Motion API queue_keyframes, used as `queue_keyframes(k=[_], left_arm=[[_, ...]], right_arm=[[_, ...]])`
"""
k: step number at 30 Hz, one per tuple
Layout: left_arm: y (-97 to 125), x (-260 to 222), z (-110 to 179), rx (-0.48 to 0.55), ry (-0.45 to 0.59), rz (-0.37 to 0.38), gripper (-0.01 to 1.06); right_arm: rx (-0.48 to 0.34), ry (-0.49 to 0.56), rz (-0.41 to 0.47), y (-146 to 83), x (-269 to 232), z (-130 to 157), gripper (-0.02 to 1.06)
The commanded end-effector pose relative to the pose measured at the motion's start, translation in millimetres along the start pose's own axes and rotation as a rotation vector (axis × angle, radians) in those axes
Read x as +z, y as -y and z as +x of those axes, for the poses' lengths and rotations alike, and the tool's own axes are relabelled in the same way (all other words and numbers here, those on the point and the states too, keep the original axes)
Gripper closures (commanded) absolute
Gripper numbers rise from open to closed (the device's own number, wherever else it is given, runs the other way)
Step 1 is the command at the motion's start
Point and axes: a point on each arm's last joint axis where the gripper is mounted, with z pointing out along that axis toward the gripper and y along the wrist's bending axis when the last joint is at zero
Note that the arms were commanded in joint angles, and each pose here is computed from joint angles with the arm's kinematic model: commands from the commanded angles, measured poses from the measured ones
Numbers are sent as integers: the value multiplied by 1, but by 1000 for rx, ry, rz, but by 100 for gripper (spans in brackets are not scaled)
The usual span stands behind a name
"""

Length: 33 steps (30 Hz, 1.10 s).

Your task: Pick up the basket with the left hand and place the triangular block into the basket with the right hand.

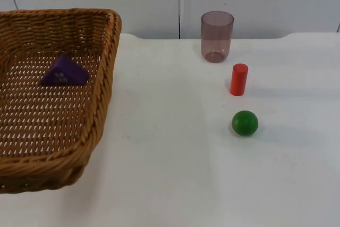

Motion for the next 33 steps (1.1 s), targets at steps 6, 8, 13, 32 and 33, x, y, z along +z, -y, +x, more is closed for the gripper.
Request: queue_keyframes(k=[6,8,13,32,33], left_arm=[[4,-3,0,-17,21,23,105],[4,-3,0,-17,21,23,105],[4,-3,0,-18,21,25,105],[28,69,-12,1,16,3,105],[28,81,-12,4,10,-18,105]], right_arm=[[24,-3,59,8,-76,-8,21],[30,-13,61,7,-88,-1,21],[47,-6,61,3,-110,19,21],[178,167,66,-14,-230,107,21],[190,190,67,-15,-240,111,21]])
